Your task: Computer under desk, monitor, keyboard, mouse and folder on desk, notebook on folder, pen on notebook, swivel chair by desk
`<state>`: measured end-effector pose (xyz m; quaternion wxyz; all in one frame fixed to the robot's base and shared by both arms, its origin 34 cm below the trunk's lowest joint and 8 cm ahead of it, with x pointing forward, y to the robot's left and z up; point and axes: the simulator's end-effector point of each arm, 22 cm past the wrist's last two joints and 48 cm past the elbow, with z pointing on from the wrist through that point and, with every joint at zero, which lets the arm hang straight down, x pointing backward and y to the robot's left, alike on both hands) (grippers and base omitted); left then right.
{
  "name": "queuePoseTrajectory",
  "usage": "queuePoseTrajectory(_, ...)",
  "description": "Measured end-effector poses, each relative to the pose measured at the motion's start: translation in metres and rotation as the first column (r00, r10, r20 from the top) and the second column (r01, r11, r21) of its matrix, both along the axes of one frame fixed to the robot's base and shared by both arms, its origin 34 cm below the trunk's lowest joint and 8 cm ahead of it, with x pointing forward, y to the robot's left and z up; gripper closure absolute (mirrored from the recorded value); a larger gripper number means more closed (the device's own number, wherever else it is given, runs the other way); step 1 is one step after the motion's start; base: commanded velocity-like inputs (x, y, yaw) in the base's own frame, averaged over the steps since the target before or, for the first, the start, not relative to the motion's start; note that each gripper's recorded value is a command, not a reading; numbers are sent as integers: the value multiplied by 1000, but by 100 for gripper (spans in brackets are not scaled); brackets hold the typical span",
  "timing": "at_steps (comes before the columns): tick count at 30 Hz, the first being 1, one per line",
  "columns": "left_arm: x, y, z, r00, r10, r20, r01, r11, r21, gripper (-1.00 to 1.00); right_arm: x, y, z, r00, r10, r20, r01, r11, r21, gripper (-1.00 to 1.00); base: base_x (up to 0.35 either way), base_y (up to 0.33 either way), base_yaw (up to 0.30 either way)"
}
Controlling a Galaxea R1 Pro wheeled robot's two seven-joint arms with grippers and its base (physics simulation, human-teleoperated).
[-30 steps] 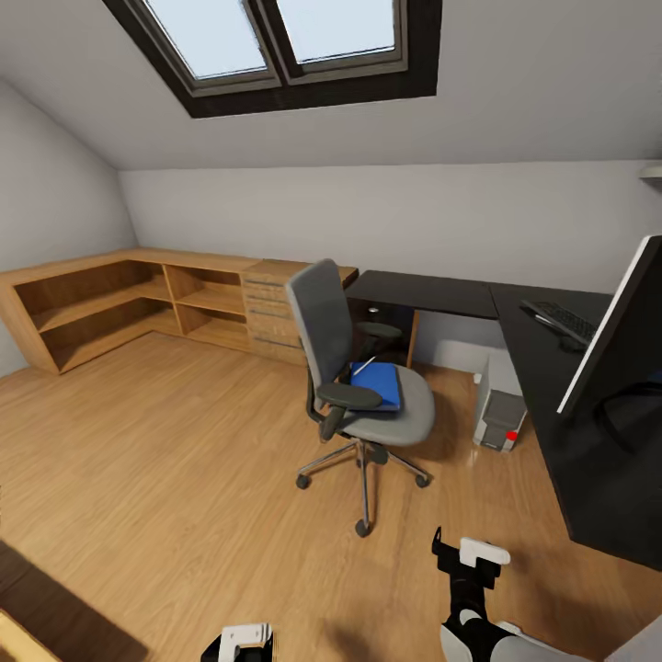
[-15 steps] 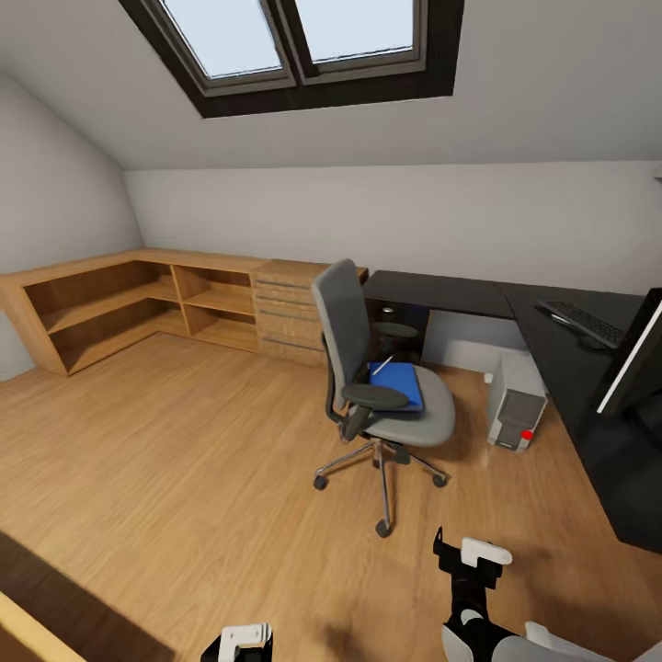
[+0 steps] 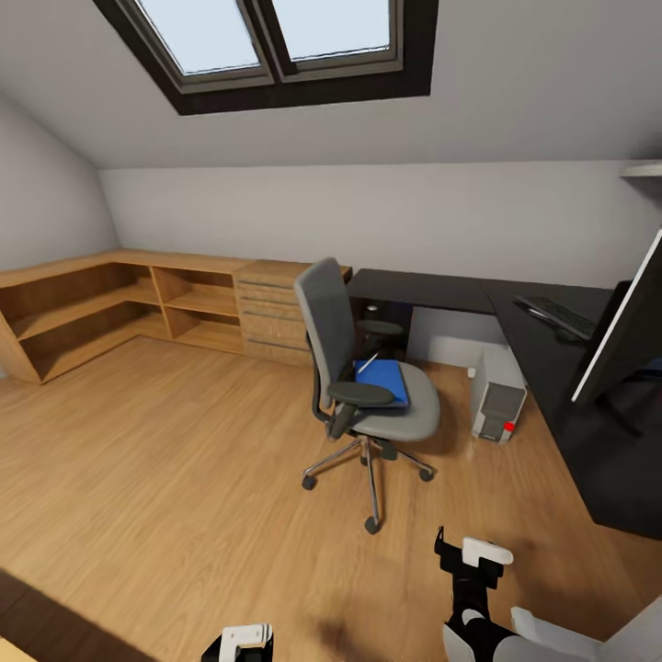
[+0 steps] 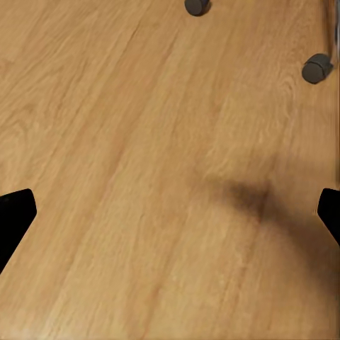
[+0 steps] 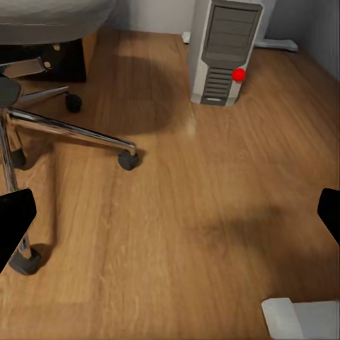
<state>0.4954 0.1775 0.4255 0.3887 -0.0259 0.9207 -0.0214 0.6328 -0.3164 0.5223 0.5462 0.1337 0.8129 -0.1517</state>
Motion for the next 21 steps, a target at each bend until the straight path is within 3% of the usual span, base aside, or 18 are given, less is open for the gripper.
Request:
queuePoseTrajectory(7,-3,1,-14,1000,3,-1,-3,1000,2,-100,-2,0,-15,1000,1,-1,-1,1000,0,-100,0,0,-162)
queuePoseTrajectory(21,-8,1,-44,1000,5,-3,-5,1000,4,-100,-7,1,-44,1000,2,0,-2,1000,1,-100,0,0,-20)
